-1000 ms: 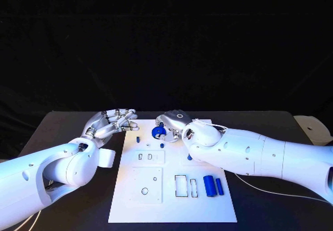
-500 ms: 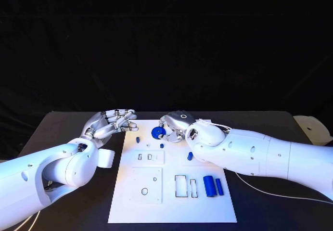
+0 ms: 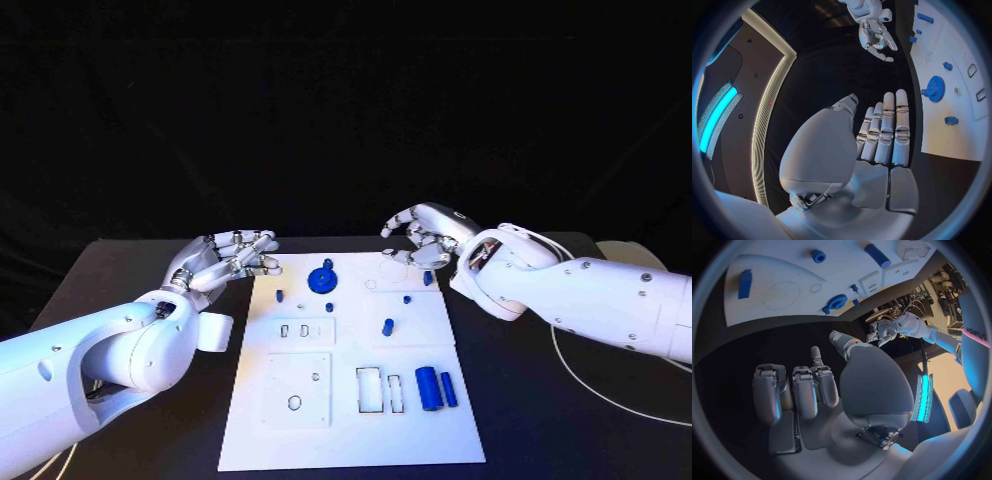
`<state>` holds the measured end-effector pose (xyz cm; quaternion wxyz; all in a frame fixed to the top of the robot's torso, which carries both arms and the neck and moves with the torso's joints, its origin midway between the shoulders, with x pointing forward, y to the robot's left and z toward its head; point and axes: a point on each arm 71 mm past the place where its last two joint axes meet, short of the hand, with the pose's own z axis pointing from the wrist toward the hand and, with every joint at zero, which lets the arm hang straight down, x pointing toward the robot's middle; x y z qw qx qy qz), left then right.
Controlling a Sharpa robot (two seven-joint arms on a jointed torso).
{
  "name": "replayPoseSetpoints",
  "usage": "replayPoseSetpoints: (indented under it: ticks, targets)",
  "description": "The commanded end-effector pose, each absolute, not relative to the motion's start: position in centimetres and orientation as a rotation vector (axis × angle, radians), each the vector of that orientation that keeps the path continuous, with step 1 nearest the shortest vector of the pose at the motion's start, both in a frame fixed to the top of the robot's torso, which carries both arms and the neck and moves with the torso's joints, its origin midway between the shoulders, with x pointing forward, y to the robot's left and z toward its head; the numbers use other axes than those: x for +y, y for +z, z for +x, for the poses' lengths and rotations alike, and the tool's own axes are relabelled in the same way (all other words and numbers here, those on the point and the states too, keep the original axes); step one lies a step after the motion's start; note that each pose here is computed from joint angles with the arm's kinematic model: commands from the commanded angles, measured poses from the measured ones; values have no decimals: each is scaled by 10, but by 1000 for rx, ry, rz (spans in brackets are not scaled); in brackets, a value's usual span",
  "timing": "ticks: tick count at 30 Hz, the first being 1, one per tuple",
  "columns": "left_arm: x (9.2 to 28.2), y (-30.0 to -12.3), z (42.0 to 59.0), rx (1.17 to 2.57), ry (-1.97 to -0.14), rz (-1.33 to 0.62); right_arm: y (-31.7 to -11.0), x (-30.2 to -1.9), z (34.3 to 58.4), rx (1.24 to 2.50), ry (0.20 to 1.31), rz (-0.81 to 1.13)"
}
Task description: Assemble the parts on the task board
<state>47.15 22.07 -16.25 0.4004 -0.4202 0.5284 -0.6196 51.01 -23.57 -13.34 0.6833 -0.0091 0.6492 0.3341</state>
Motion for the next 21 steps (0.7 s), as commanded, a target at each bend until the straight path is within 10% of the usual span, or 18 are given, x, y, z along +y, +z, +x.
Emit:
replayPoseSetpoints:
  ticks: [1, 21]
  targets:
    - [218, -161, 471, 1338, -1598, -1052, -136, -245, 507, 1520, 898, 45]
    - [217, -162, 473, 1340, -1600, -1053, -166, -304, 507, 1622, 777, 108]
